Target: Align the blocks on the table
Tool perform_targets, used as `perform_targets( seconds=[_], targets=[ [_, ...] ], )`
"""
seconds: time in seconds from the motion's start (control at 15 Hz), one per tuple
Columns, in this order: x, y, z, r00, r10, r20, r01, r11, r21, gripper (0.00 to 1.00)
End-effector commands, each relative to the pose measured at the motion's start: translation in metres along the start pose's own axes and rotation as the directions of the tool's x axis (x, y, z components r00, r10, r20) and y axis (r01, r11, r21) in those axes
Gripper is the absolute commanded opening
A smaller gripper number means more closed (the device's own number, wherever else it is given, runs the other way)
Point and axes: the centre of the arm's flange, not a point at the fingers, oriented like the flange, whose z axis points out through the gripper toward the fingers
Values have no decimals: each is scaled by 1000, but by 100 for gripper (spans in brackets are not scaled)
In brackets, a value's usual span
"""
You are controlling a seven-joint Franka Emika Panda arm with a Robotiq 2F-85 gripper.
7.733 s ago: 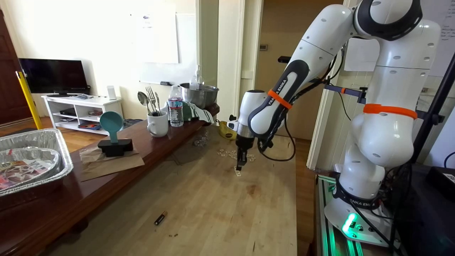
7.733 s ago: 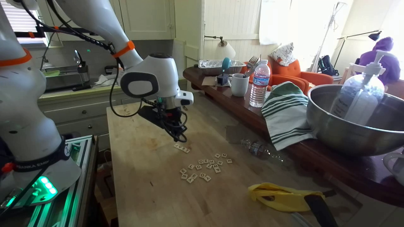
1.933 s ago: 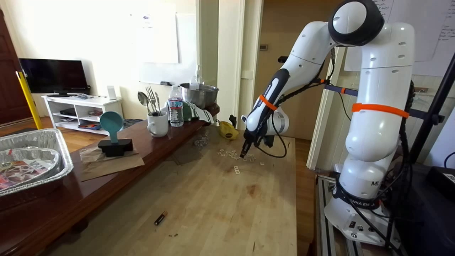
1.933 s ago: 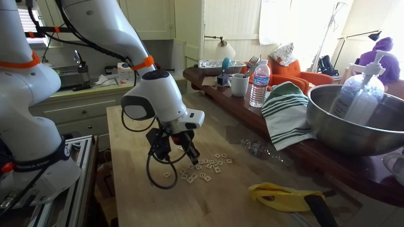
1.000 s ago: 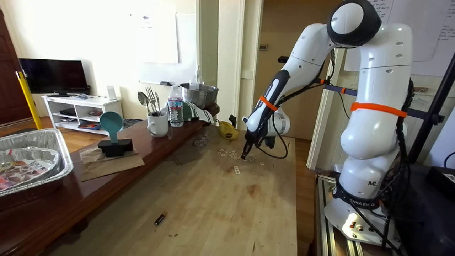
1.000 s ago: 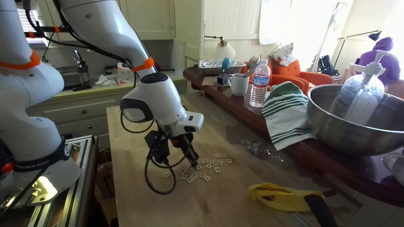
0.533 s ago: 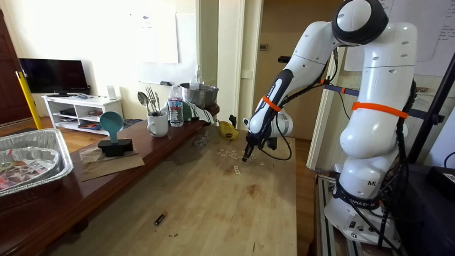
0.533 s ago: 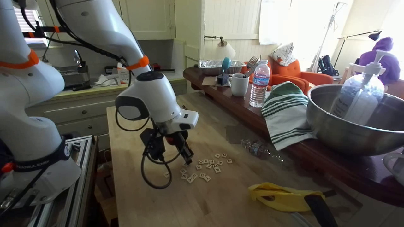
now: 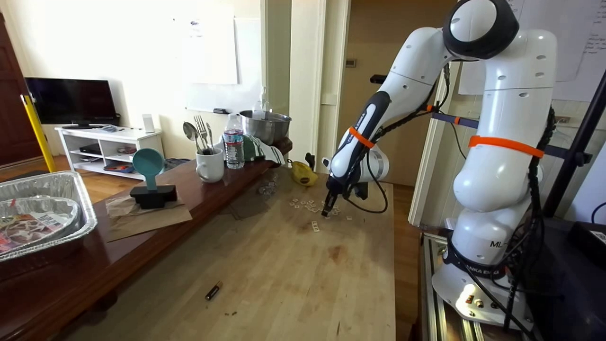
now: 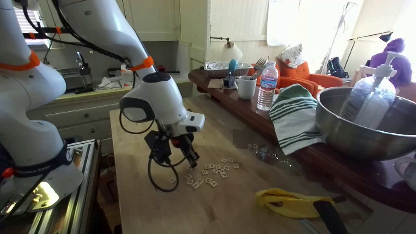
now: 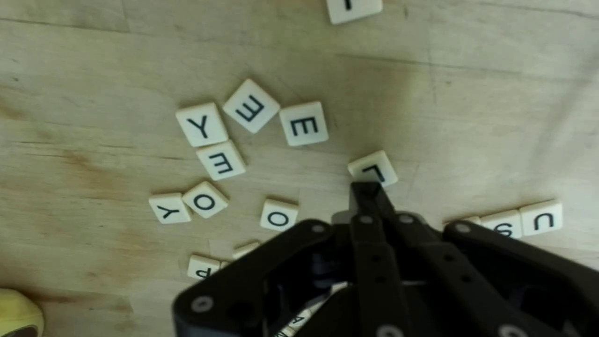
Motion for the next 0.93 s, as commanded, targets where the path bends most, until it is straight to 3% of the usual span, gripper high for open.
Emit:
perform_targets(
  seconds=[0.0,0.87],
  targets=[
    [-25,-37,15,995,-12,100,1,994,109,0],
    [-19,-71,14,986,-35,163,6,985,175,0]
  ],
)
